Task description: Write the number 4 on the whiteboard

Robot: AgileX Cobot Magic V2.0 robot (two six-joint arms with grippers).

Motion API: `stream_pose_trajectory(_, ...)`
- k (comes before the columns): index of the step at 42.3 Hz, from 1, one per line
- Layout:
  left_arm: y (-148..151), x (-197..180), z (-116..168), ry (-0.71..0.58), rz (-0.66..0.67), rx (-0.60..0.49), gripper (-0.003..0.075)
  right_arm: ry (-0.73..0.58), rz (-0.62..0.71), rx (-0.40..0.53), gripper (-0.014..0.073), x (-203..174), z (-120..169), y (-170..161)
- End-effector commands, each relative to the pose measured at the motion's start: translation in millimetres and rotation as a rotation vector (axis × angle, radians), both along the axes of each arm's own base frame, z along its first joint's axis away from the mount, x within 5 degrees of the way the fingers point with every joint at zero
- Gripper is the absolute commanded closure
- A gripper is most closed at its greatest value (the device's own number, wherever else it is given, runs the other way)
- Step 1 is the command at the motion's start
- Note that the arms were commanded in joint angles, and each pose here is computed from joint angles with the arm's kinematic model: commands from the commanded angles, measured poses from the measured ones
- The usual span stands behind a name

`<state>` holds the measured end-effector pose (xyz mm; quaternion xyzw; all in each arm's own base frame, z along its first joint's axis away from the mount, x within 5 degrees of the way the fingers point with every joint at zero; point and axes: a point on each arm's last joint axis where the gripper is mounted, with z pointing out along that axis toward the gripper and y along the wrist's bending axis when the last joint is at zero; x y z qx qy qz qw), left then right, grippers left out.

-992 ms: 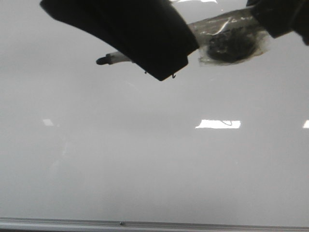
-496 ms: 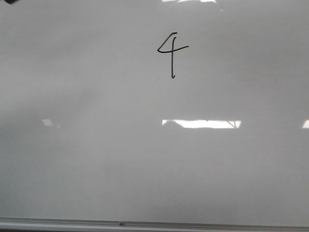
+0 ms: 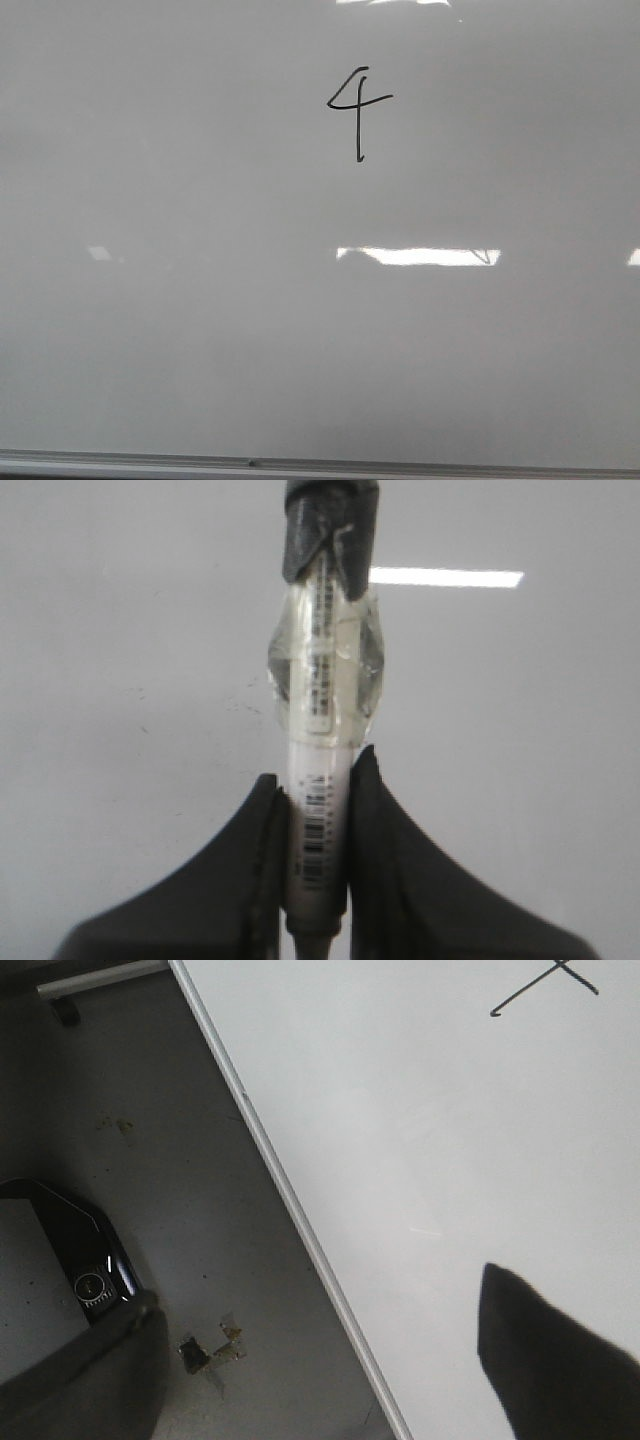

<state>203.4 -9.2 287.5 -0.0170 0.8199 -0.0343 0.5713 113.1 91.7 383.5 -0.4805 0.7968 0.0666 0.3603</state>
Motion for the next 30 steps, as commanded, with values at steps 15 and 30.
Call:
stream_pose_trajectory(15, -0.6, 40.5, -15.4, -0.163, -0.060, -0.096, 0.0741, -0.081, -0.010, 0.058, -0.0048, 2.1, 13.7, -0.1)
stream_pose_trajectory(30, -5.3, 67.9, -49.9, -0.133, -0.104, -0.133, 0.0741, -0.081, -0.010, 0.059, -0.0048, 2.1, 13.7, 0.0)
